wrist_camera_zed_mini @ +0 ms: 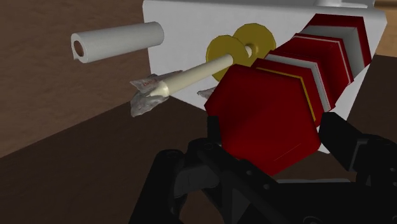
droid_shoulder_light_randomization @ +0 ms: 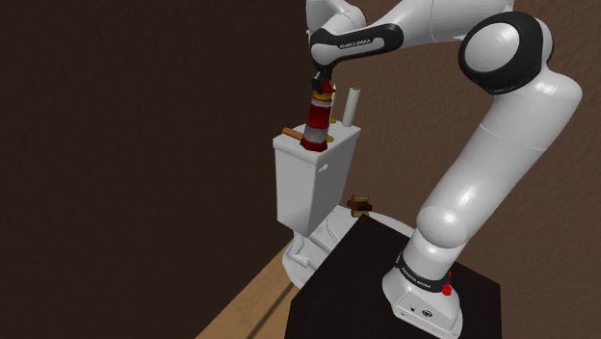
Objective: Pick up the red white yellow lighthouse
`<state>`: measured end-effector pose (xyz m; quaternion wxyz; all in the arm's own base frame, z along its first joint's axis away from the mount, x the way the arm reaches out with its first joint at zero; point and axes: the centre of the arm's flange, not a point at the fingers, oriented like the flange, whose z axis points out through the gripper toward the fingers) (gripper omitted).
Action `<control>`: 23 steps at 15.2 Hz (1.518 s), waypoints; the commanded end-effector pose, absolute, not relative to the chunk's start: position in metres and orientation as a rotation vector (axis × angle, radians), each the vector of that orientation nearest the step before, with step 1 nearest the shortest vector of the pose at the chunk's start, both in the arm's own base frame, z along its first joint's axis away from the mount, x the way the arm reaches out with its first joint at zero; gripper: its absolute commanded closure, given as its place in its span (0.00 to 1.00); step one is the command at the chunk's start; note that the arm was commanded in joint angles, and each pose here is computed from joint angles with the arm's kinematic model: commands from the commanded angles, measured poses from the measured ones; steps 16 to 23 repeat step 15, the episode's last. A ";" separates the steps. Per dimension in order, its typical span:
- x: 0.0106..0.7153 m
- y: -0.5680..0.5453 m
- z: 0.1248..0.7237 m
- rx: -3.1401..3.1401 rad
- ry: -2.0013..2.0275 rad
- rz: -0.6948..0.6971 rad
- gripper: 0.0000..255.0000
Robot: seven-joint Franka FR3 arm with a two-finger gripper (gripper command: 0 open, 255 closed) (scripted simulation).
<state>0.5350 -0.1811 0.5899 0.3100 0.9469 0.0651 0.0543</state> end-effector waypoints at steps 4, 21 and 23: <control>0.535 -0.182 0.615 2.500 0.171 0.145 1.00; 0.535 -0.182 0.663 2.500 0.171 0.145 1.00; 0.535 -0.182 0.663 2.500 0.171 0.145 1.00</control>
